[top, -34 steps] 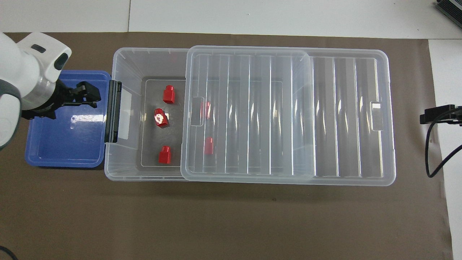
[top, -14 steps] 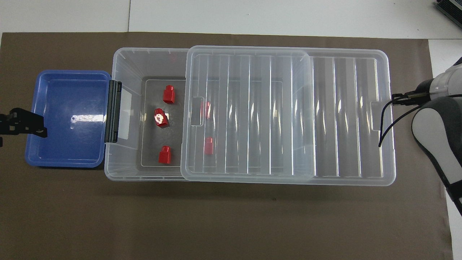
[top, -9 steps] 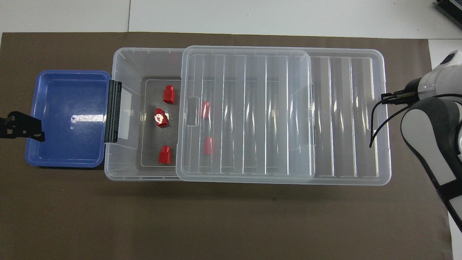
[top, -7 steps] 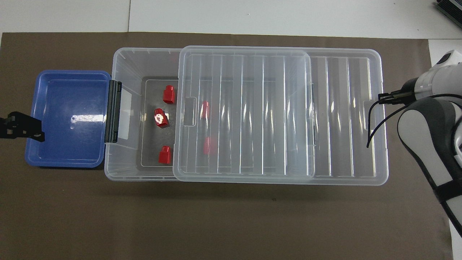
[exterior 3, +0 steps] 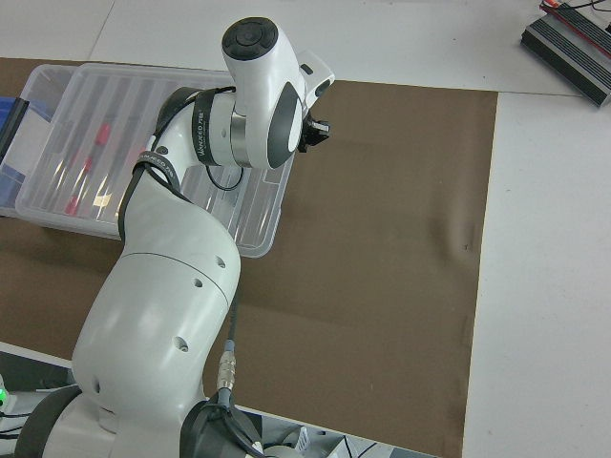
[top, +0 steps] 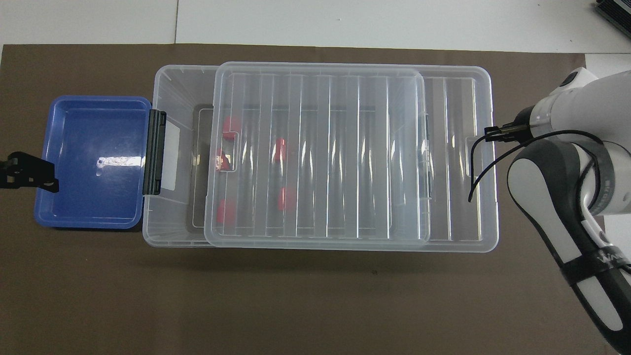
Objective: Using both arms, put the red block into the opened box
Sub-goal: 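Push the clear lid back over the box with the right gripper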
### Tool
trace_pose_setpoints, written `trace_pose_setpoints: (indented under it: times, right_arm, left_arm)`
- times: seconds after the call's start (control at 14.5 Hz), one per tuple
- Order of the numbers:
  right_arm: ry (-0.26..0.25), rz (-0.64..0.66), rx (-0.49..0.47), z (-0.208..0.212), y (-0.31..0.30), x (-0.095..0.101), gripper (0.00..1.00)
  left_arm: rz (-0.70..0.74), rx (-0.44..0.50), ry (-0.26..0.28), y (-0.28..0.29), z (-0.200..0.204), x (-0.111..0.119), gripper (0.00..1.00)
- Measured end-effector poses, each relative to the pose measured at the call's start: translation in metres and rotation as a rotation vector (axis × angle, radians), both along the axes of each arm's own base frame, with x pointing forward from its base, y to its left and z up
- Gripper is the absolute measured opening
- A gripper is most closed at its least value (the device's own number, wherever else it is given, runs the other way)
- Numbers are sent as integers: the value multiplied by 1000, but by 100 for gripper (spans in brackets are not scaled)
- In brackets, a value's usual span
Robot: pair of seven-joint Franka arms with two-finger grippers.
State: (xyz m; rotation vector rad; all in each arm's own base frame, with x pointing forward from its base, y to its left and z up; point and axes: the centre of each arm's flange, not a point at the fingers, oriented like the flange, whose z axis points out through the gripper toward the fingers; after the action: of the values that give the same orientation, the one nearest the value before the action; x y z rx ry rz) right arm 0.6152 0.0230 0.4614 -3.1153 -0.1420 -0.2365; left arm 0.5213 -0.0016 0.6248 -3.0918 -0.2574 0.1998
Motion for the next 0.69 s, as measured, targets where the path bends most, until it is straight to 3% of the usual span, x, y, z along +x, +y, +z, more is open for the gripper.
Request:
trace_pose_setpoints:
  times: [0.69]
  right_arm:
    - [-17, -3, 61, -4, 54, 0, 1]
  left_arm:
    - [-1, 0, -14, 0, 3, 0, 100]
